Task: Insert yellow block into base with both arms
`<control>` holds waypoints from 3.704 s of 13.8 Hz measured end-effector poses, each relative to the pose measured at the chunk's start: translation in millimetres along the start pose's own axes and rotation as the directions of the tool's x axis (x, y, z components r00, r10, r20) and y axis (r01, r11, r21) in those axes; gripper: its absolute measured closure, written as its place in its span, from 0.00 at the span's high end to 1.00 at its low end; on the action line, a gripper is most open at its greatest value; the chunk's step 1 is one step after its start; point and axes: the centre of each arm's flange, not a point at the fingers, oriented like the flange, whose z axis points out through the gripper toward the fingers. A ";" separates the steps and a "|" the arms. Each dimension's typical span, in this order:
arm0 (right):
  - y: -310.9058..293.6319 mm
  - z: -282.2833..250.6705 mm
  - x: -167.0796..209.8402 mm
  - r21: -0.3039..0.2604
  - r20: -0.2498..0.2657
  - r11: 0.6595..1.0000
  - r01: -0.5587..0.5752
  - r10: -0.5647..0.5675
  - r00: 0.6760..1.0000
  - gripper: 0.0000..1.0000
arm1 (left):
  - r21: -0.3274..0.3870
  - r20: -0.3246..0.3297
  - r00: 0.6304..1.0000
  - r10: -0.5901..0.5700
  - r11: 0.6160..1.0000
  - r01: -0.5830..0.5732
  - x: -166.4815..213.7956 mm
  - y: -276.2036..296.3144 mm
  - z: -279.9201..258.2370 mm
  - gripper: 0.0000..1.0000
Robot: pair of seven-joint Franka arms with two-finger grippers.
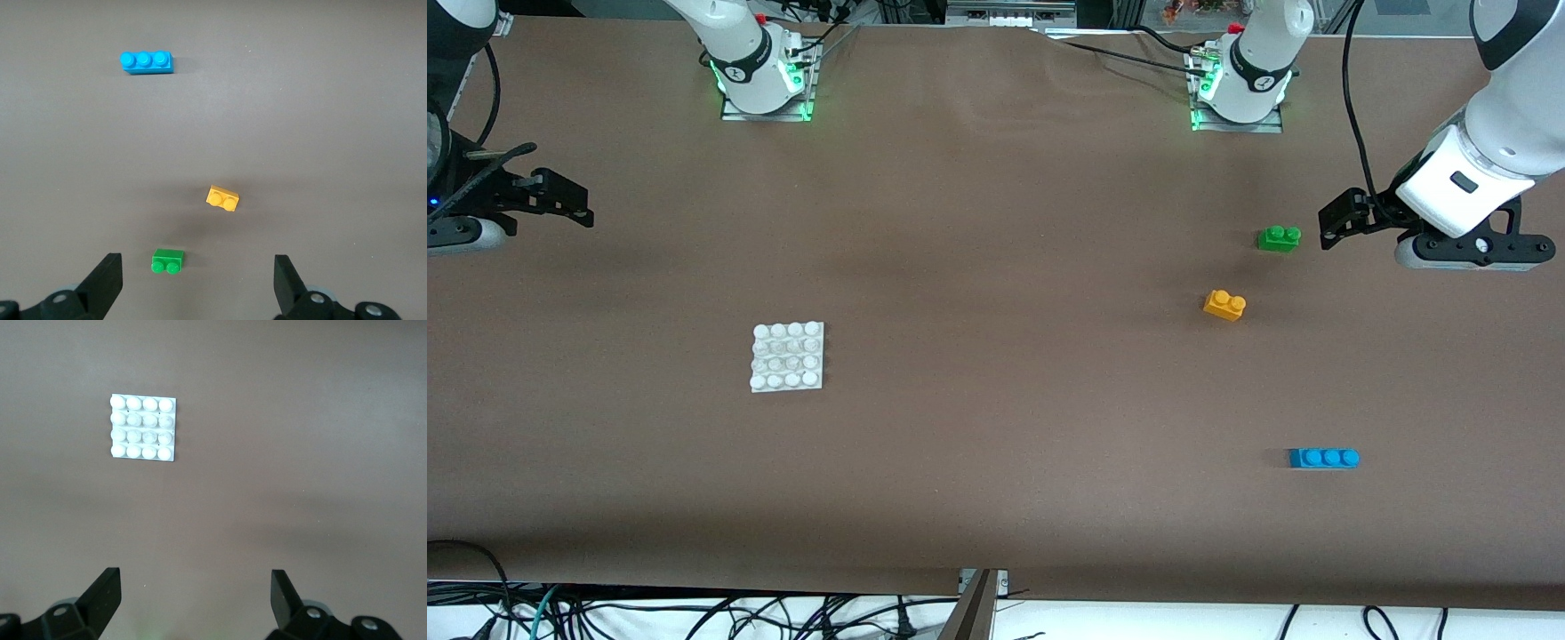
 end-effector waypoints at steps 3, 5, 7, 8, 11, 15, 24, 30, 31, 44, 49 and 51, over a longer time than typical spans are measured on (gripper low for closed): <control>0.0 0.0 0.0 0.000 0.000 1.000 0.000 0.000 1.000 1.00 | 0.000 0.000 1.000 0.000 1.000 0.000 0.0 -0.1 0.0 1.00; 0.0 0.0 0.0 0.000 0.000 1.000 0.000 0.000 1.000 1.00 | 0.000 0.000 1.000 -0.001 1.000 0.001 0.0 -0.3 0.0 1.00; 0.0 0.0 0.0 0.000 0.000 1.000 0.000 0.000 1.000 1.00 | 0.000 0.000 1.000 -0.001 1.000 0.001 0.1 -0.6 0.0 1.00; 0.0 0.0 0.0 0.000 0.000 1.000 0.000 0.000 1.000 1.00 | 0.000 0.000 1.000 -0.001 1.000 0.001 0.1 -0.6 0.0 1.00; 0.0 0.0 0.0 0.000 0.000 1.000 0.000 0.000 1.000 1.00 | 0.000 0.000 1.000 -0.001 1.000 0.001 0.1 -0.6 0.0 1.00; 0.0 0.0 0.0 0.000 0.000 1.000 0.000 0.000 1.000 1.00 | 0.000 0.000 1.000 -0.001 1.000 0.001 0.1 -0.6 0.0 1.00; 0.0 0.0 0.0 0.000 0.000 1.000 0.000 0.000 1.000 1.00 | 0.000 0.000 1.000 -0.010 1.000 0.010 0.7 -5.6 0.1 1.00; -1.2 -0.3 0.5 0.000 -0.003 1.000 0.002 -0.002 1.000 1.00 | 0.000 0.000 1.000 -0.011 1.000 0.011 0.8 -6.1 0.1 1.00; -1.2 -0.4 0.6 -0.001 -0.004 1.000 0.002 -0.002 1.000 1.00 | 0.000 0.000 1.000 -0.011 1.000 0.011 0.8 -6.4 0.1 1.00; -2.3 -0.6 1.2 -0.001 -0.006 1.000 0.004 -0.004 1.000 1.00 | 0.000 0.000 1.000 -0.013 1.000 0.013 0.9 -7.2 0.1 1.00; -4.6 10.6 8.8 0.001 0.006 1.000 0.010 -0.010 1.000 1.00 | 0.000 0.000 1.000 -0.014 1.000 0.014 0.9 -7.6 0.1 1.00; -11.0 31.8 26.0 0.002 0.007 1.000 0.025 -0.025 1.000 1.00 | 0.000 0.000 1.000 -0.014 1.000 0.014 0.9 -7.6 0.1 1.00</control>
